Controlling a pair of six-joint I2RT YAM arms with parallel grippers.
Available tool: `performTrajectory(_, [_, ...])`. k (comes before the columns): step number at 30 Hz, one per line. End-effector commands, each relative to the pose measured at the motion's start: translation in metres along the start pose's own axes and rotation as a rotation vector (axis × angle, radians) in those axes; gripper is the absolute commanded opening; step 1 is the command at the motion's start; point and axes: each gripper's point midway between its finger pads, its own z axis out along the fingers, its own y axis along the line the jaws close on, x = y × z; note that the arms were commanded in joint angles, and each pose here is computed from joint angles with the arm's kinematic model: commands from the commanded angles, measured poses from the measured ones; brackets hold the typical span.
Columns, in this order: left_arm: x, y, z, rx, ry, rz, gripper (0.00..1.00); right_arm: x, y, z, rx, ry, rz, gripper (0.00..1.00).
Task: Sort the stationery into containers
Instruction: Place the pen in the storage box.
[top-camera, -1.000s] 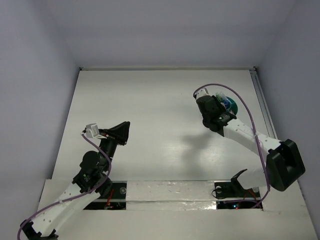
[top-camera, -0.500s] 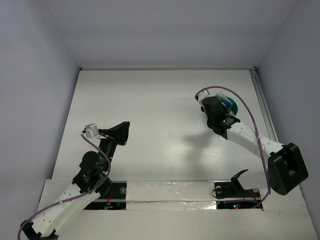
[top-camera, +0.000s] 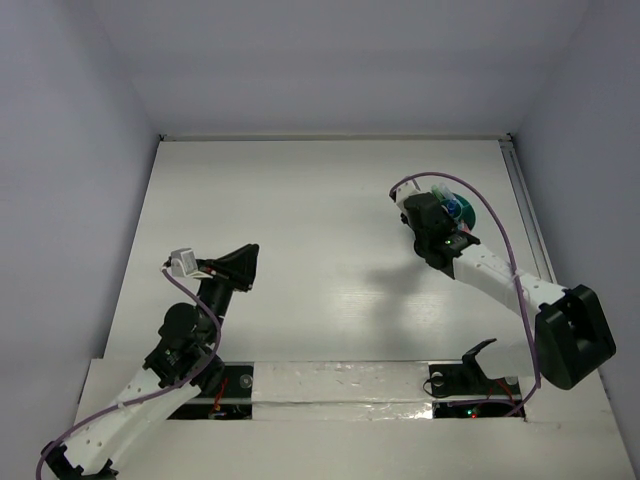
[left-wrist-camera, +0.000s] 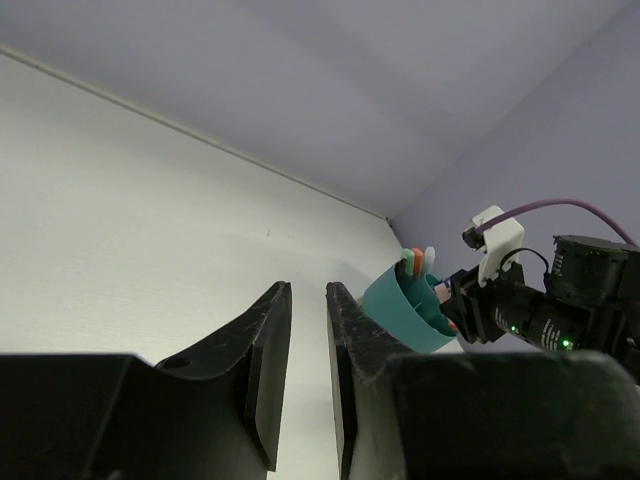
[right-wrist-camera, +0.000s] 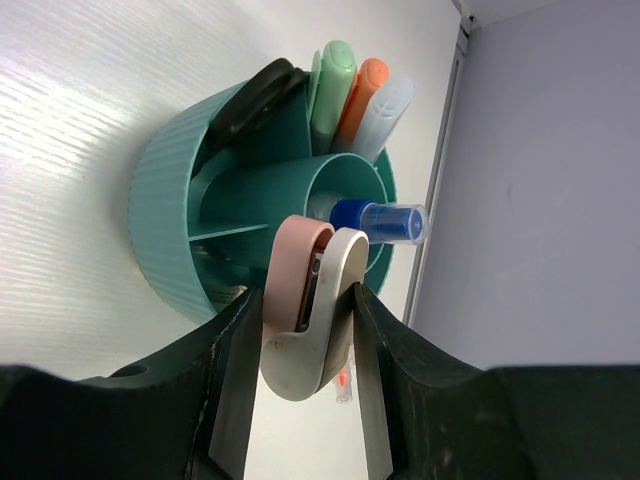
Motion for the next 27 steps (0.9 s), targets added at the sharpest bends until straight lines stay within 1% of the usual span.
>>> performTrajectory(1, [-0.011, -0.006, -0.002, 0.025, -0.04, -0.022, 0.18, -0.002, 0.0, 0.001, -0.002, -0.004, 0.035, 0.21])
performTrajectory(5, [-0.012, -0.006, -0.003, 0.025, -0.043, -0.024, 0.18, 0.002, 0.002, 0.002, -0.001, 0.014, 0.04, 0.21])
performTrajectory(10, [-0.011, -0.007, -0.002, 0.027, -0.038, -0.024, 0.18, 0.004, -0.001, 0.003, 0.02, 0.036, 0.032, 0.25])
performTrajectory(12, [-0.01, -0.007, -0.002, 0.027, -0.038, -0.024, 0.18, 0.006, -0.001, 0.003, 0.021, 0.047, 0.028, 0.42])
performTrajectory(13, [-0.011, -0.007, -0.002, 0.028, -0.039, -0.024, 0.18, 0.006, 0.0, 0.003, 0.021, 0.051, 0.029, 0.46])
performTrajectory(16, [-0.01, -0.006, -0.002, 0.026, -0.036, -0.022, 0.18, 0.005, -0.001, 0.002, 0.018, 0.061, 0.04, 0.47])
performTrajectory(17, [-0.009, -0.006, -0.002, 0.024, -0.034, -0.02, 0.18, 0.006, -0.002, 0.003, 0.024, 0.07, 0.036, 0.51])
performTrajectory(19, [-0.009, -0.007, -0.001, 0.027, -0.032, -0.021, 0.18, 0.008, -0.002, 0.003, 0.03, 0.086, 0.035, 0.55])
performTrajectory(22, [-0.008, -0.007, -0.001, 0.025, -0.03, -0.018, 0.18, 0.009, -0.001, 0.003, 0.026, 0.101, 0.046, 0.58])
performTrajectory(27, [-0.008, -0.007, -0.001, 0.028, -0.029, -0.019, 0.18, 0.008, -0.001, -0.001, 0.015, 0.102, 0.09, 0.68])
